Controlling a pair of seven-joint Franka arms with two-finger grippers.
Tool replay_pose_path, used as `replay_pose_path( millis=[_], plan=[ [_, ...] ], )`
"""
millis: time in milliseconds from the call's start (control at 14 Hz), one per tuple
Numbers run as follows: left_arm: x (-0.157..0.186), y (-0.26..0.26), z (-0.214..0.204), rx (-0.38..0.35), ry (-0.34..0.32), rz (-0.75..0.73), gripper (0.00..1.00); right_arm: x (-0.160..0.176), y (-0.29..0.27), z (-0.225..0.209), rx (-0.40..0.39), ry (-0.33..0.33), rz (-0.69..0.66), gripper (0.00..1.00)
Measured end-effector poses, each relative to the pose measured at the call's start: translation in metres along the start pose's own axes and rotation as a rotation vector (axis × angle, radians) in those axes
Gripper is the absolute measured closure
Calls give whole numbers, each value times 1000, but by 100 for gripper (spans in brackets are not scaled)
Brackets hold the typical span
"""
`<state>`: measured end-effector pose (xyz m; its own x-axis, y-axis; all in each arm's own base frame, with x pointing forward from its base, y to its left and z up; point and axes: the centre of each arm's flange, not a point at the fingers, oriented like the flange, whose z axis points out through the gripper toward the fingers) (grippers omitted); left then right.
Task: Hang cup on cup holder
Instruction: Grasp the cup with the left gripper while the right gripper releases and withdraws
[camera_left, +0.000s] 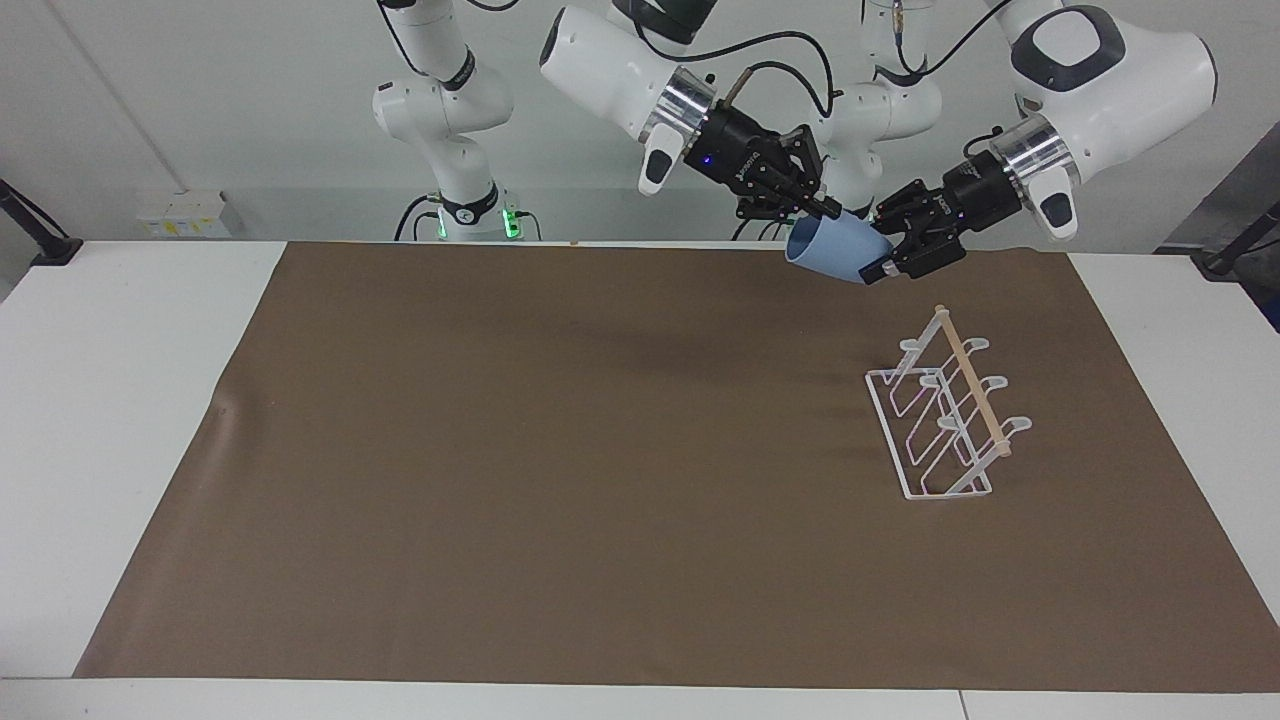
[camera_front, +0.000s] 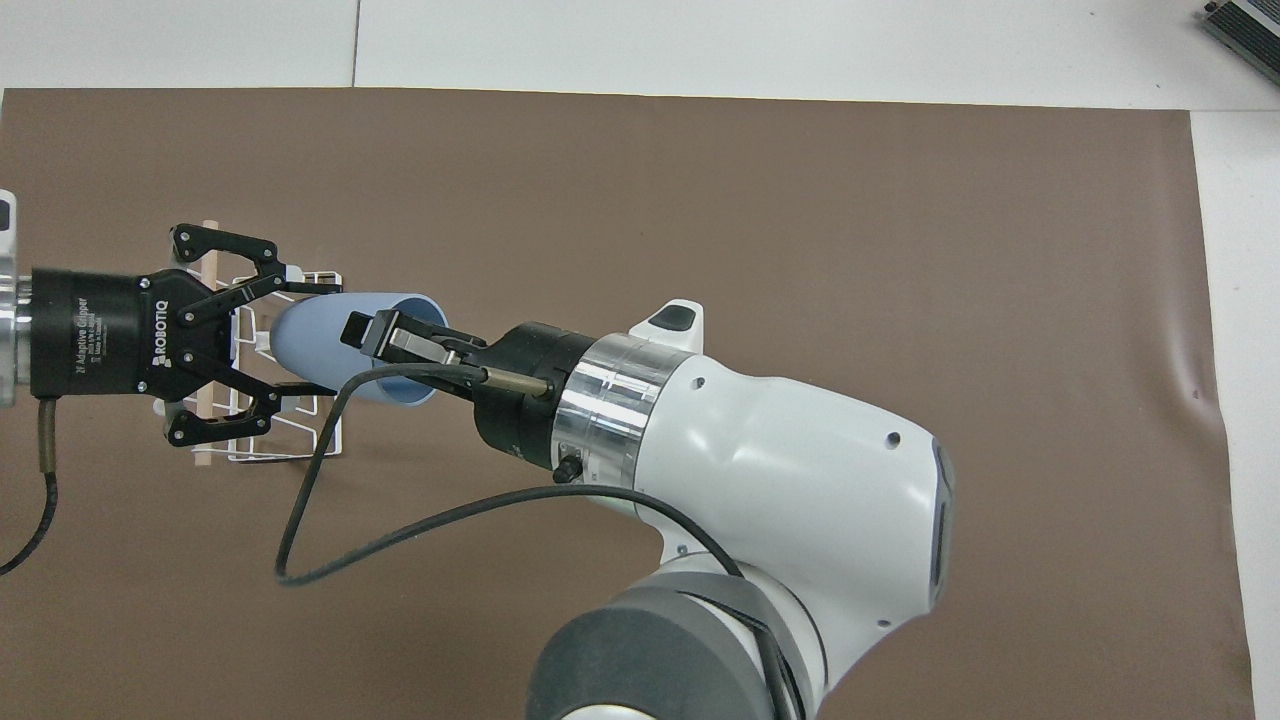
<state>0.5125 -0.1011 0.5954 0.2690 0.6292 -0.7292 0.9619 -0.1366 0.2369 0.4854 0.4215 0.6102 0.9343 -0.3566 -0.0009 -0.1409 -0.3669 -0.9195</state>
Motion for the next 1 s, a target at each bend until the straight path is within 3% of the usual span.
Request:
replay_pose_path(
  millis=[71, 214, 500, 643, 786, 1000],
  plan=[
    [0, 0, 0, 0, 0, 0, 29, 0, 0, 0, 0, 0, 27, 83],
    [1, -1, 0, 5, 14, 6, 29, 1, 0, -1, 0, 2, 83, 61],
    [11, -3, -6, 54, 169, 60, 29, 5, 2, -2, -2, 8, 107, 15],
    [12, -3, -10, 87, 287, 107, 29, 7, 6, -1, -16, 13, 89, 15],
    [2, 2, -3, 108, 453, 179, 29, 12, 13, -1, -73, 16, -8, 15],
    [-16, 9, 17, 113, 694, 284, 29, 30, 27, -7, -260, -31, -265, 15]
  ],
)
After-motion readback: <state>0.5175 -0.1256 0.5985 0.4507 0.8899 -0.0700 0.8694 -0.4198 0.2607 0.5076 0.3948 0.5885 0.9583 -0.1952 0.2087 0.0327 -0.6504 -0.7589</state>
